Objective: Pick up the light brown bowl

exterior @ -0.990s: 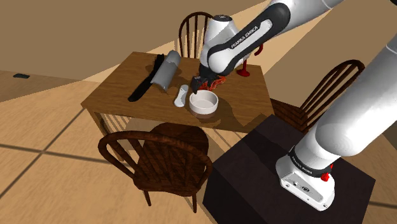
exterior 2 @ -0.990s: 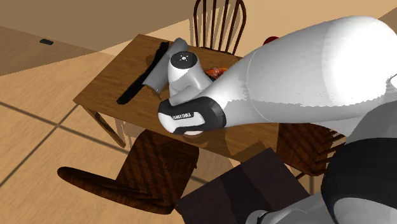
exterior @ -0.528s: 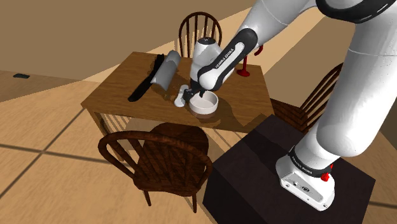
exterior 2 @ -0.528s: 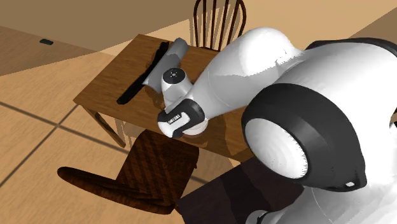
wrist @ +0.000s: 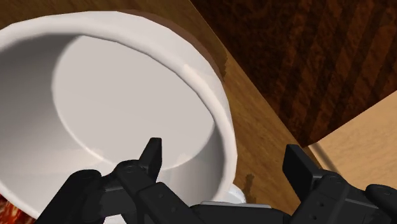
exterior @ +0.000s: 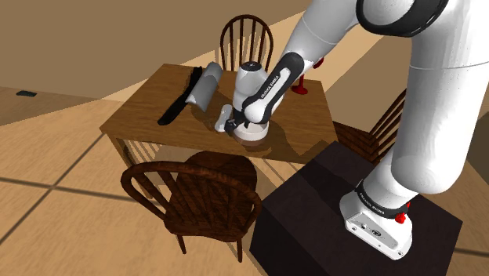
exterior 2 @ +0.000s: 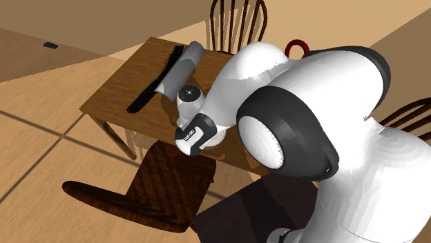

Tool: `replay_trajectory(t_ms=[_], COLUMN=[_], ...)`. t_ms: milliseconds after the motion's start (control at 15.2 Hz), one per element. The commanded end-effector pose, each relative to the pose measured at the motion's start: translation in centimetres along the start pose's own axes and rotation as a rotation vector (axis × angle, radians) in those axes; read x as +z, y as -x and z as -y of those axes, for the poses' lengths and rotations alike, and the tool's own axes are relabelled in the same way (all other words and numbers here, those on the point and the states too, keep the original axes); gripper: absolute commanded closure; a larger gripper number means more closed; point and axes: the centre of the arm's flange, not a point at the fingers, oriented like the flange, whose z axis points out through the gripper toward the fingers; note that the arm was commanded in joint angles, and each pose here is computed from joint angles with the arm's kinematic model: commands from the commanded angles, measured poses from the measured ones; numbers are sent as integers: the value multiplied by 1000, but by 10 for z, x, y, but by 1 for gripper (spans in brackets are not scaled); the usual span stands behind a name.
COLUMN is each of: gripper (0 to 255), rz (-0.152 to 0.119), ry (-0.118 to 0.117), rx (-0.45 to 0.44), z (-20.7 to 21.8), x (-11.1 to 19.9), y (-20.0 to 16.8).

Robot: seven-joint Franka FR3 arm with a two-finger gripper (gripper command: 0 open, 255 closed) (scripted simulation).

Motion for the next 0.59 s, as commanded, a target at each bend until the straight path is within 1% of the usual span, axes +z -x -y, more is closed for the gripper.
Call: replay_trajectory(t_ms=[0, 66, 132, 528], gripper=[0, 0, 255, 255], rz=[-1, -1, 0, 0], ry=[0, 0, 0, 0], rx=[0, 0, 0, 0], z=[0, 0, 0, 0], x=[8, 8, 8, 8], y=[1, 1, 2, 1])
